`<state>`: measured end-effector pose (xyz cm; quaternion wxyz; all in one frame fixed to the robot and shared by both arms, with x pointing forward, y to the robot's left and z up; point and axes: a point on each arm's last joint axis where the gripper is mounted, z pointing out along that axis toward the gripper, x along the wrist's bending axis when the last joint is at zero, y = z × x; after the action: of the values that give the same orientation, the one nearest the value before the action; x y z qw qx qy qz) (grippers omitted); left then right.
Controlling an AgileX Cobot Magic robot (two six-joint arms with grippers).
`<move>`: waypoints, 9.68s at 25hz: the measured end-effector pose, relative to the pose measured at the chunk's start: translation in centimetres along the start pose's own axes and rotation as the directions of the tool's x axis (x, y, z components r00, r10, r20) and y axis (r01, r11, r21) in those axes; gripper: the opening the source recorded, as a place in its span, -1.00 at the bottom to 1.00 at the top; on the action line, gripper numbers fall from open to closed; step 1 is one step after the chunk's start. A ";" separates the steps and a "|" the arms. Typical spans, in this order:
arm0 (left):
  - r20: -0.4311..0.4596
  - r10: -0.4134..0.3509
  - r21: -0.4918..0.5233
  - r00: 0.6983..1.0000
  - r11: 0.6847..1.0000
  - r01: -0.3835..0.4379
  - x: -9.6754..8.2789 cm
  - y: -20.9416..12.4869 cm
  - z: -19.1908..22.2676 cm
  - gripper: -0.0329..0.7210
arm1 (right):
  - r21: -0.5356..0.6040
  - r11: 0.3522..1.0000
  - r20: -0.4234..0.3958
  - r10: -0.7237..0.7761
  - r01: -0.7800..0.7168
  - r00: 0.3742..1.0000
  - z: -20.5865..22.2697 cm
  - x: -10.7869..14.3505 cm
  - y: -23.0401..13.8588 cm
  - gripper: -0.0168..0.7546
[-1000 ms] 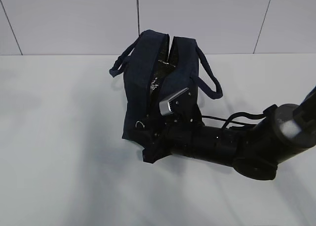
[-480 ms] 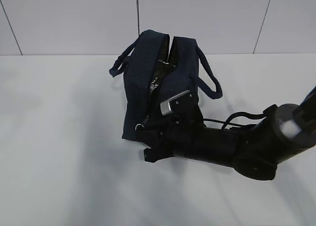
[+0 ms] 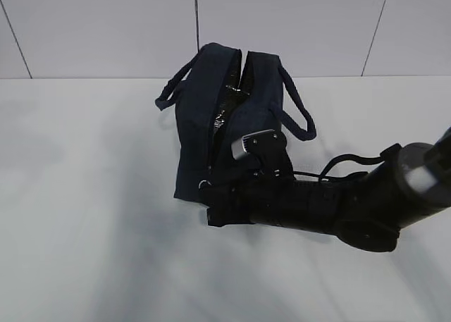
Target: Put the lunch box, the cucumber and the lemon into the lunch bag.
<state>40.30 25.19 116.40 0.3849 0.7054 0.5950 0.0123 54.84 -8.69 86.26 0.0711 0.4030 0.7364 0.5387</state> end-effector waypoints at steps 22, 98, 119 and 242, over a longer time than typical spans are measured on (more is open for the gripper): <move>0.034 0.075 0.242 0.997 0.967 -0.081 4.6 2.5 7.5 -0.36 | 0.070 0.993 0.095 -0.098 0.092 0.991 -4.2 1.9 5.4 -0.96; -0.176 0.919 -0.011 0.353 0.357 -0.934 -3.1 1.5 32.8 -0.84 | 0.105 0.982 0.238 -0.179 0.158 0.955 -5.9 1.9 9.1 -0.96; -0.183 0.727 -0.076 0.662 0.661 -0.747 -3.1 1.5 32.9 -0.94 | 0.113 0.961 0.335 -0.275 0.251 0.901 -7.6 2.1 12.7 -0.96; -0.179 0.575 -0.220 0.798 0.768 -0.602 -4.6 4.8 30.6 -0.94 | -0.002 0.962 0.453 -0.242 0.272 0.858 -8.8 1.7 18.8 -0.96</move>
<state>57.50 5.19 99.57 0.4217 0.7965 0.3555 0.2476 58.72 -12.20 106.44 0.3237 0.4119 0.7290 0.4407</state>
